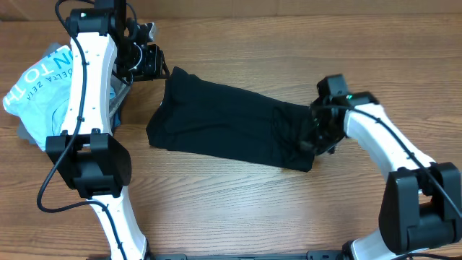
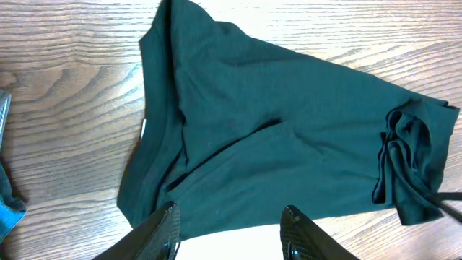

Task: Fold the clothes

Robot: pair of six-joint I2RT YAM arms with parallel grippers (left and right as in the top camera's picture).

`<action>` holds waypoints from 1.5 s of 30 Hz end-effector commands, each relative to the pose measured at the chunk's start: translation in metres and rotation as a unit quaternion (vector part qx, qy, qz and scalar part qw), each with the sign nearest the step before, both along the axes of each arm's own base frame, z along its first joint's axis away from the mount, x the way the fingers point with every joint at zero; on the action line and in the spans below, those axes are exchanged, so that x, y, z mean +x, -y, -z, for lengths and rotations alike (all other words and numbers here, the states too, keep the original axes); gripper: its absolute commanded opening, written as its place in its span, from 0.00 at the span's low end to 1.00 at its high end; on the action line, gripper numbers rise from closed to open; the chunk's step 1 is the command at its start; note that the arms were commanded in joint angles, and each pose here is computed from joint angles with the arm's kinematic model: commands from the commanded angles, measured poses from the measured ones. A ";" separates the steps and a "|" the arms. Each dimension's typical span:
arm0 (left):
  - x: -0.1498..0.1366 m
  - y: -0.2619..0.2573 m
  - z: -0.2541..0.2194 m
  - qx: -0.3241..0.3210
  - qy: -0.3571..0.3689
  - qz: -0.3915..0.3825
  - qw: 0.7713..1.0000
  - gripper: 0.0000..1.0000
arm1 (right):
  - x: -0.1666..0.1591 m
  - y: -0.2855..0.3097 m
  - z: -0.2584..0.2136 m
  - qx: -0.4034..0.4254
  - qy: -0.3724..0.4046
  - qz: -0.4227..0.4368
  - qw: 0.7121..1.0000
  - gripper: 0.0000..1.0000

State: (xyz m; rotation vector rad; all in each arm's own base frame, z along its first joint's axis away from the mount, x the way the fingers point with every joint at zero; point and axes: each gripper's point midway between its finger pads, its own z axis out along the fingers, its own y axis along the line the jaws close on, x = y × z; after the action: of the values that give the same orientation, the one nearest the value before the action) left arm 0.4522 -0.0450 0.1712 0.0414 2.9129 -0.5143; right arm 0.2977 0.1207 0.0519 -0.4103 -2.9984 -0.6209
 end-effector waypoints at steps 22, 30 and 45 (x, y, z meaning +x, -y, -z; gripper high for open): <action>0.001 0.001 -0.005 -0.001 0.007 0.008 1.000 0.49 | 0.026 0.032 -0.019 -0.020 0.024 0.054 0.998 0.08; 0.001 0.001 -0.005 -0.001 0.006 0.008 1.000 0.49 | 0.004 -0.046 0.007 0.115 -0.011 0.032 0.993 0.05; -0.004 0.002 -0.004 -0.003 -0.004 0.010 1.000 0.48 | 0.076 -0.047 -0.044 0.130 0.141 0.021 0.981 0.08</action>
State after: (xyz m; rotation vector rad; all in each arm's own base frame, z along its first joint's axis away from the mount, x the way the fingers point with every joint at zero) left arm 0.4445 -0.0453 0.1700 0.0331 2.9448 -0.5220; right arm 0.3487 0.2069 0.0944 -0.2843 -2.8976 -1.3402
